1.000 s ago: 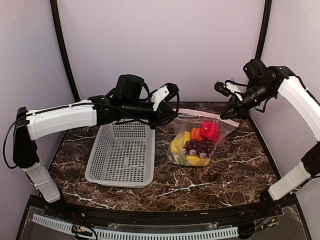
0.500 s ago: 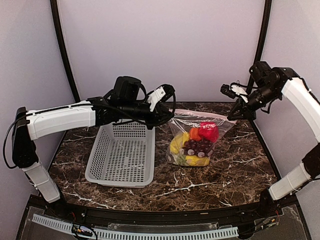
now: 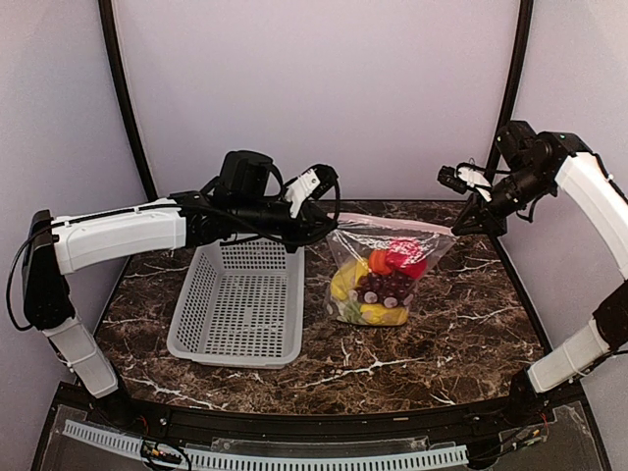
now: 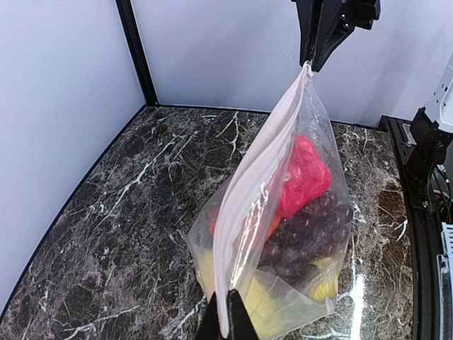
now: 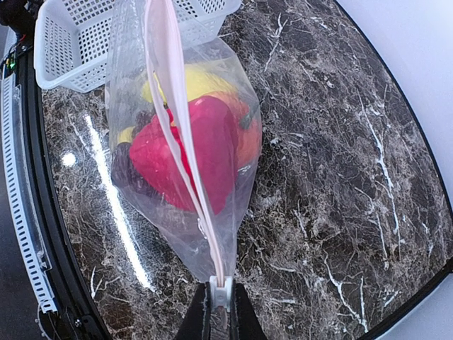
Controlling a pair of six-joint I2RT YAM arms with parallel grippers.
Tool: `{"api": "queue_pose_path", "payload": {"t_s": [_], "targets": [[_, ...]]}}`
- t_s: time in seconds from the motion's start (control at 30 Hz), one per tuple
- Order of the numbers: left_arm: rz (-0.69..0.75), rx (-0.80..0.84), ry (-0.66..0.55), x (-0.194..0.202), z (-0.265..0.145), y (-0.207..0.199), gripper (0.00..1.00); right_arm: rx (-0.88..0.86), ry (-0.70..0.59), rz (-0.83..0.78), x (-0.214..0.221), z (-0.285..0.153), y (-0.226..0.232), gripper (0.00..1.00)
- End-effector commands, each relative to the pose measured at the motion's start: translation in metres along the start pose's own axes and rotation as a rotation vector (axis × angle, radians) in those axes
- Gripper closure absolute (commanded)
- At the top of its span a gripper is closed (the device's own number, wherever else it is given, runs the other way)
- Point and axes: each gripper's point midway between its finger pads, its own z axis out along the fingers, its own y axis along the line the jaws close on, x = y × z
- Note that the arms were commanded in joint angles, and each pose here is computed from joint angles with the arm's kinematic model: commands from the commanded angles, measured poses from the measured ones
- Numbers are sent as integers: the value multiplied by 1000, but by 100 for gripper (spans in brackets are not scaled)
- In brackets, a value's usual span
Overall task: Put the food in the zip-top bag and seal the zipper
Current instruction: Zip the zipper on the zipper food storage bag, then pass from the left arm to the right
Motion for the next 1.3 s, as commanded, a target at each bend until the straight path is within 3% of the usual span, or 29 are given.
{"api": "queue_pose_path", "payload": {"t_s": [0.0, 0.43, 0.6, 0.87, 1.27], "targets": [[-15, -36, -37, -11, -21, 11, 99, 28, 51, 11, 14, -8, 0, 100], [-11, -26, -38, -11, -13, 15, 99, 34, 33, 20, 15, -10, -9, 100], [26, -52, -115, -34, 0, 33, 99, 156, -28, 13, -1, -12, -51, 100], [52, -106, -202, -61, 29, 77, 99, 201, -84, 7, -32, -15, -93, 100], [9, -78, -176, -34, 19, 71, 99, 221, -67, 8, -11, -20, -86, 100]]}}
